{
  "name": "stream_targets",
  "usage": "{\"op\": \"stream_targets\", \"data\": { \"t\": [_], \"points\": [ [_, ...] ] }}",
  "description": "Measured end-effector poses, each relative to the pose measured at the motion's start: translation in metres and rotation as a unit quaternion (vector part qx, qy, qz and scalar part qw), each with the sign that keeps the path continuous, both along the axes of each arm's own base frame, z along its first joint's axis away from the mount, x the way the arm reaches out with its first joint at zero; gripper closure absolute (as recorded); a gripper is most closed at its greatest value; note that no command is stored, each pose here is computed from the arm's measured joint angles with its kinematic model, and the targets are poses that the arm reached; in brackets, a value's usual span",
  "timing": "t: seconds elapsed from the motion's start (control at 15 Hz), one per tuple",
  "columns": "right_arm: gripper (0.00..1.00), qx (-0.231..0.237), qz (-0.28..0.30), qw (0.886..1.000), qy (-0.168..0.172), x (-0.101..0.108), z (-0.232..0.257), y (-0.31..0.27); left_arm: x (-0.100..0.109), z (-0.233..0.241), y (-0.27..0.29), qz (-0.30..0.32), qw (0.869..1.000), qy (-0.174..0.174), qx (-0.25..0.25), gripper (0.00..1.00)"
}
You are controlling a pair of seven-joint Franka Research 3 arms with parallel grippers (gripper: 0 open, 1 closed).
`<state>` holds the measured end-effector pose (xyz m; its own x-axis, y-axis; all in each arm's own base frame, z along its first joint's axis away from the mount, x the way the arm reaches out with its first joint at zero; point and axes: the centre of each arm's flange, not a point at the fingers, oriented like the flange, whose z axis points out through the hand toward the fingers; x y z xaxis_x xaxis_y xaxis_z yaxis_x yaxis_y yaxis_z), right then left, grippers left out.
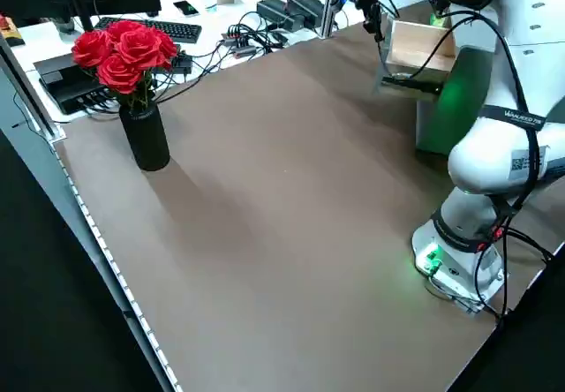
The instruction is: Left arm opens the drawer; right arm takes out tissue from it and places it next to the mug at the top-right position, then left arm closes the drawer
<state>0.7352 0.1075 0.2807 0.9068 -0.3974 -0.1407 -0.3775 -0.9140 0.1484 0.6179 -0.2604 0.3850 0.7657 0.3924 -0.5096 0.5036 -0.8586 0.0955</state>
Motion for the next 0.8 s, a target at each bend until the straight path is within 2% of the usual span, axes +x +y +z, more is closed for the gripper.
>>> {"op": "stream_targets", "data": {
  "t": [0.13, 0.33, 0.6, 0.8],
  "points": [
    [0.99, -0.013, 0.001, 1.0, 0.002, 0.001, 0.005, -0.003, -0.004, -0.003, -0.011, 0.002, 1.0, 0.008, 0.001, 0.99],
    [0.99, -0.021, 0.008, 1.0, -0.014, 0.004, 0.001, -0.002, -0.022, -0.011, -0.049, 0.001, 1.0, 0.025, 0.014, 0.99],
    [0.99, -0.014, 0.013, 0.999, -0.044, 0.013, -0.032, 0.002, -0.041, -0.019, -0.086, -0.004, 0.999, 0.044, 0.014, 0.99],
    [0.97, -0.013, 0.014, 0.999, -0.045, 0.014, -0.048, 0.003, -0.052, -0.023, -0.103, -0.006, 0.998, 0.052, 0.02, 0.99]
  ]
}}
